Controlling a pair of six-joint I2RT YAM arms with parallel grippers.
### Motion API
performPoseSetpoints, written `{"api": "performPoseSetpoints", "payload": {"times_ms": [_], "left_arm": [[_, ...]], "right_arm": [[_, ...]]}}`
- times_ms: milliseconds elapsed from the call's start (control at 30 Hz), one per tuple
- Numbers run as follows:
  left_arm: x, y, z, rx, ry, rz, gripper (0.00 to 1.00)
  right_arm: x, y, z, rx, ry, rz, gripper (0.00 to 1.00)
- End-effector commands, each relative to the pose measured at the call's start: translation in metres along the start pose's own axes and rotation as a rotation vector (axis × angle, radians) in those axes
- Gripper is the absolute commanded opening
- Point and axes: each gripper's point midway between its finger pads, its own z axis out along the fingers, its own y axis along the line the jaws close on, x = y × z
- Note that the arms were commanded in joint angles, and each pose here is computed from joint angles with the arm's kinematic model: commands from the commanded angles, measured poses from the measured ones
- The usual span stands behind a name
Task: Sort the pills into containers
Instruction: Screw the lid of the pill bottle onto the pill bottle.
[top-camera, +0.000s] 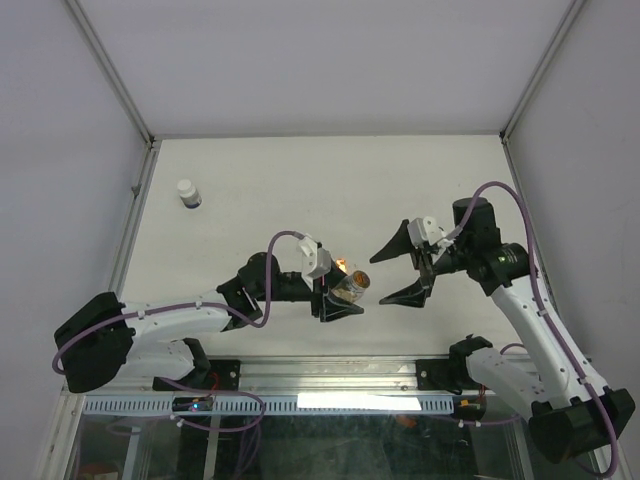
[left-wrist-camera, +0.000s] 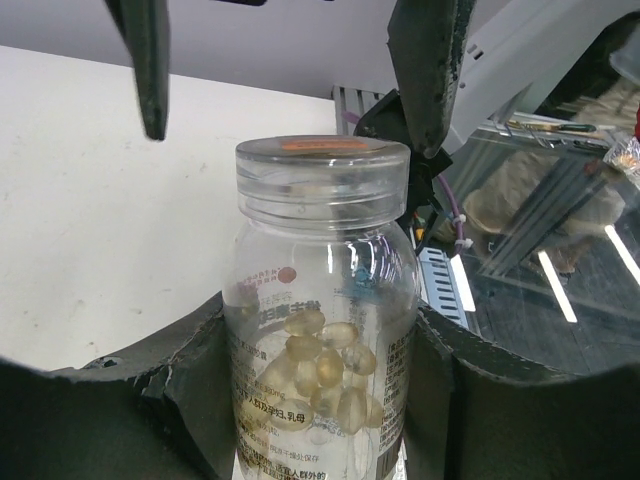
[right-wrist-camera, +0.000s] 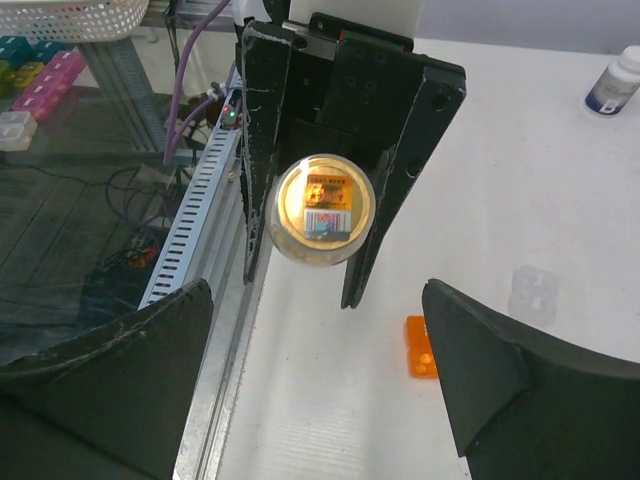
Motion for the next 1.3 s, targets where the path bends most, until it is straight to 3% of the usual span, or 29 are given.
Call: {"api": "performPoseSetpoints", "payload": {"times_ms": [0, 800, 1133, 1267], "left_arm": [[-0.023, -0.011, 0.018, 0.069, -0.06, 0.096, 0.0], [-0.007, -0.008, 0.038, 0.053, -0.028, 0.049, 0.0], [-0.007, 0.002, 0.043, 0.009, -0.031, 0.024, 0.0], [-0.01, 0.015, 0.043, -0.074, -0.063, -0.016, 0.0]], "right_arm": [[-0.008, -0.001, 0.002, -0.006, 0.031, -0.049, 0.88], [0.009, 0.004, 0.009, -0.002, 0.063, 0.056, 0.64], [0.012, 0.003, 0.011, 0.001, 0.076, 0.092, 0.41], [0.015, -0.008, 0.012, 0.056, 0.098, 0.194, 0.3]]}}
